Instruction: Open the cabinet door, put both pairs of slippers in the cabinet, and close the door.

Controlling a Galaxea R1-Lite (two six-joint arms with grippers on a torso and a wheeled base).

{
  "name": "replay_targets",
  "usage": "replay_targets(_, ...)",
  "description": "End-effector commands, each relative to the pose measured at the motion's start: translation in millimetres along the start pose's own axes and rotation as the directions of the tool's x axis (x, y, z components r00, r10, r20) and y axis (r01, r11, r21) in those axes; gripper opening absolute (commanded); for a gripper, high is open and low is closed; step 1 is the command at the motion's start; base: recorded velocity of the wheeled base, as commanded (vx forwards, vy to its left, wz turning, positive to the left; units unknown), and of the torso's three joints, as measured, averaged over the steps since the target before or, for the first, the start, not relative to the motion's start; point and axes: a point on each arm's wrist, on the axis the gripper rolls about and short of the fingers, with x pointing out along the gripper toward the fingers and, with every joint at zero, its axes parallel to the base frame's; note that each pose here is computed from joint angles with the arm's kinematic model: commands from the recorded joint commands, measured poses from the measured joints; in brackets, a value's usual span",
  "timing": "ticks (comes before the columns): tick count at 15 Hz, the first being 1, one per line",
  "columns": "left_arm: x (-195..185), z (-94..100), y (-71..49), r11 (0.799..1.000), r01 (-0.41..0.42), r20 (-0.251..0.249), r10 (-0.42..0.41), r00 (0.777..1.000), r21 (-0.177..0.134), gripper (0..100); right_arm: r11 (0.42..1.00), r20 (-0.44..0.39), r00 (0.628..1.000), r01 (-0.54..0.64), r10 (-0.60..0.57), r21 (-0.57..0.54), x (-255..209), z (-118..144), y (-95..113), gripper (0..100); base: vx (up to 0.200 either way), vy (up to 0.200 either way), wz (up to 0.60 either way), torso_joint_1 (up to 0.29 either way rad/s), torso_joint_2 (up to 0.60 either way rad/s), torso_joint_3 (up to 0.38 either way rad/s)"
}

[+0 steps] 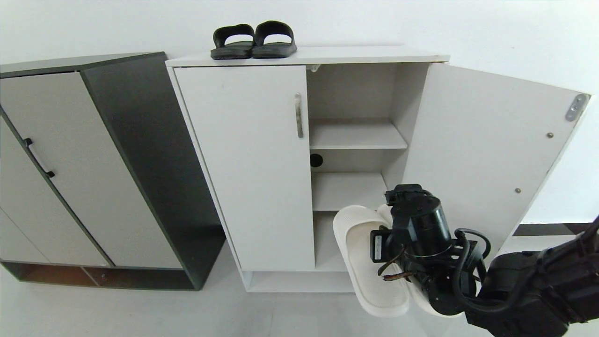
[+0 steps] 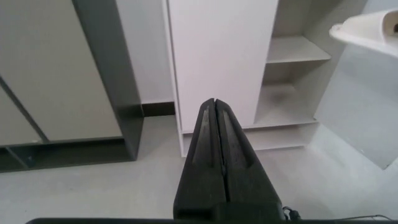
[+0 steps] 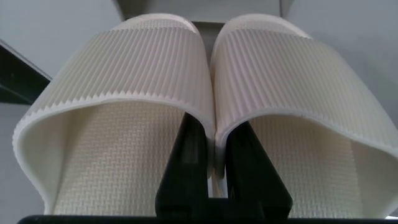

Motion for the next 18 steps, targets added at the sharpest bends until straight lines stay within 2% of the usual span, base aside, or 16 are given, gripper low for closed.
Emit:
replay_targets(1,0.2,0.1,0.0,1.0,-0.001,-0.003,0.001,1.0,0.001,0,1.0,-0.025,1.0,0.009,-0.009,-0.004,11.7,-11.0,6.6,0,0.0,0.0,0.0,0.0,0.0,0.0)
replay_targets(3,0.2,0.1,0.0,1.0,-0.001,-0.003,0.001,1.0,0.001,0,1.0,-0.047,0.999,0.016,-0.017,-0.02,20.7,-21.3,10.8,0,0.0,0.0,0.0,0.0,0.0,0.0)
replay_targets(5,0.2,0.1,0.0,1.0,-0.001,-0.003,0.001,1.0,0.004,0,0.999,-0.061,0.998,0.006,-0.009,-0.036,30.9,-31.3,23.6,0,0.0,0.0,0.0,0.0,0.0,0.0)
replay_targets(9,0.2,0.1,0.0,1.0,-0.001,-0.003,0.001,1.0,0.004,0,0.999,-0.031,0.999,0.031,-0.032,-0.024,56.1,-33.1,42.7,0,0.0,0.0,0.0,0.0,0.0,0.0)
replay_targets(13,0.2,0.1,0.0,1.0,-0.001,-0.003,0.001,1.0,0.002,0,0.999,-0.043,0.998,0.037,-0.039,-0.033,72.2,-44.7,50.1,0,0.0,0.0,0.0,0.0,0.0,0.0)
replay_targets(18,0.2,0.1,0.0,1.0,-0.001,-0.003,0.001,1.0,0.007,0,0.999,-0.05,0.998,0.039,-0.041,-0.038,77.6,-48.7,51.5,0,0.0,0.0,0.0,0.002,0.0,-0.165)
